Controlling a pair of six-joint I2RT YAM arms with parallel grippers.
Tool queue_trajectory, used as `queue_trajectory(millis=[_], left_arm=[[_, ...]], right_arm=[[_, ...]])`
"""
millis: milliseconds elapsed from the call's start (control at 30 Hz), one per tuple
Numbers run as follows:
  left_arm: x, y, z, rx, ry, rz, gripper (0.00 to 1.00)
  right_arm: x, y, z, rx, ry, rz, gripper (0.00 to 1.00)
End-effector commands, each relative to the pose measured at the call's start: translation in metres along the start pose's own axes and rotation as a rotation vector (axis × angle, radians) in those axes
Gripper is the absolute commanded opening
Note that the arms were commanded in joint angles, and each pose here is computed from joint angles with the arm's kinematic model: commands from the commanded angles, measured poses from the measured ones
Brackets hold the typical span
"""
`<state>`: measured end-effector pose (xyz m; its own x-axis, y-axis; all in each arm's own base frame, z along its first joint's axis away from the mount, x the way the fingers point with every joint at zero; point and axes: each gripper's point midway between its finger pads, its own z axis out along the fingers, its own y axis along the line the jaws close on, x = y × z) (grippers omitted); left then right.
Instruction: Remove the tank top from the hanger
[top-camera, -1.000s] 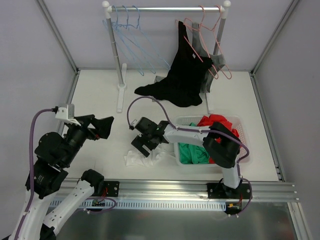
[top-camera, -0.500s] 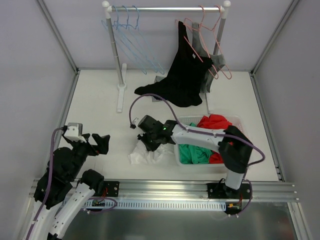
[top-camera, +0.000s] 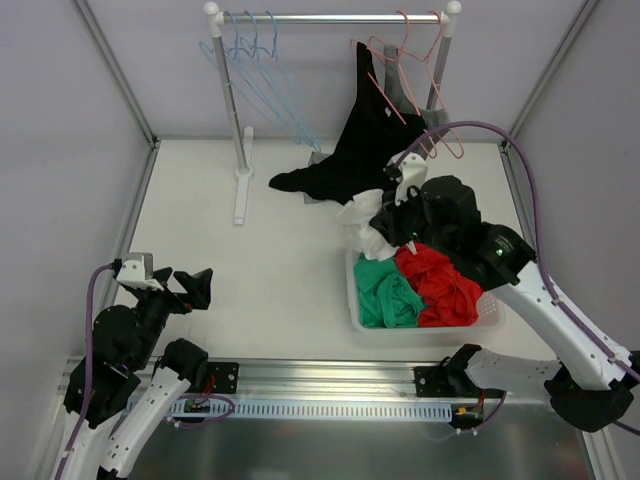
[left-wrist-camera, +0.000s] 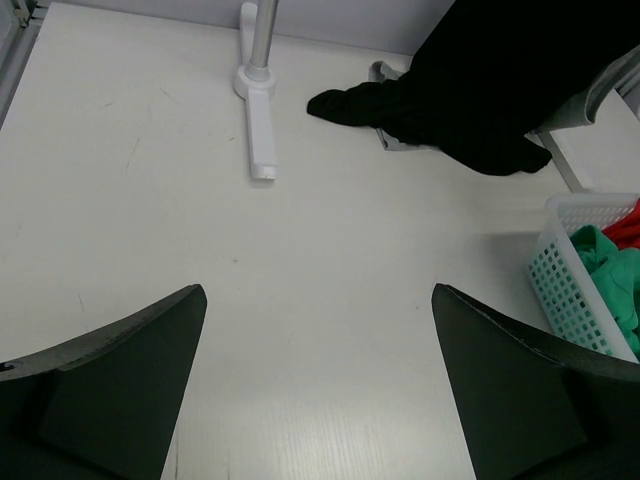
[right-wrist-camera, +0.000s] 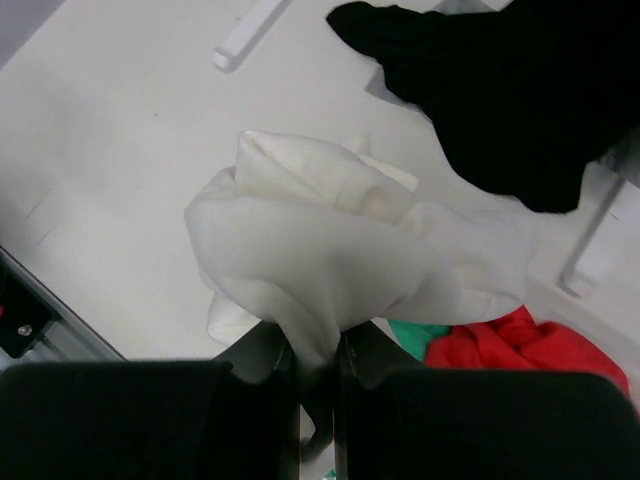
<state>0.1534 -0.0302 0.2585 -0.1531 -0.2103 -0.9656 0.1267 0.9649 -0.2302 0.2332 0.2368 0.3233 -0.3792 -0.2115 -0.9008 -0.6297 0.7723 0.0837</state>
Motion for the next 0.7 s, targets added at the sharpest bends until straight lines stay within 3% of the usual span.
queue_trajectory(millis=[0,233,500,667], left_arm=[[-0.007,0.002,0.001,-0.017,-0.035,-0.002,0.98],[-0.007,0.003,0.001,-0.018,-0.036,-0.004,0.99],[-0.004,0.002,0.003,-0.016,-0.024,-0.001,0.99],[-0.005,0.003,0.003,-0.023,-0.029,-0.005,0.99]], right_arm=[[0.029,-0.029,-0.018,0.074,0.098,-0.016,0.00],[0.067,-0.067,-0.021,0.180,0.155,0.048,0.00],[0.107,-0.047,0.007,0.028,0.220,0.153,0.00],[0.159,-0.048,0.034,0.016,0.282,0.282,0.00]])
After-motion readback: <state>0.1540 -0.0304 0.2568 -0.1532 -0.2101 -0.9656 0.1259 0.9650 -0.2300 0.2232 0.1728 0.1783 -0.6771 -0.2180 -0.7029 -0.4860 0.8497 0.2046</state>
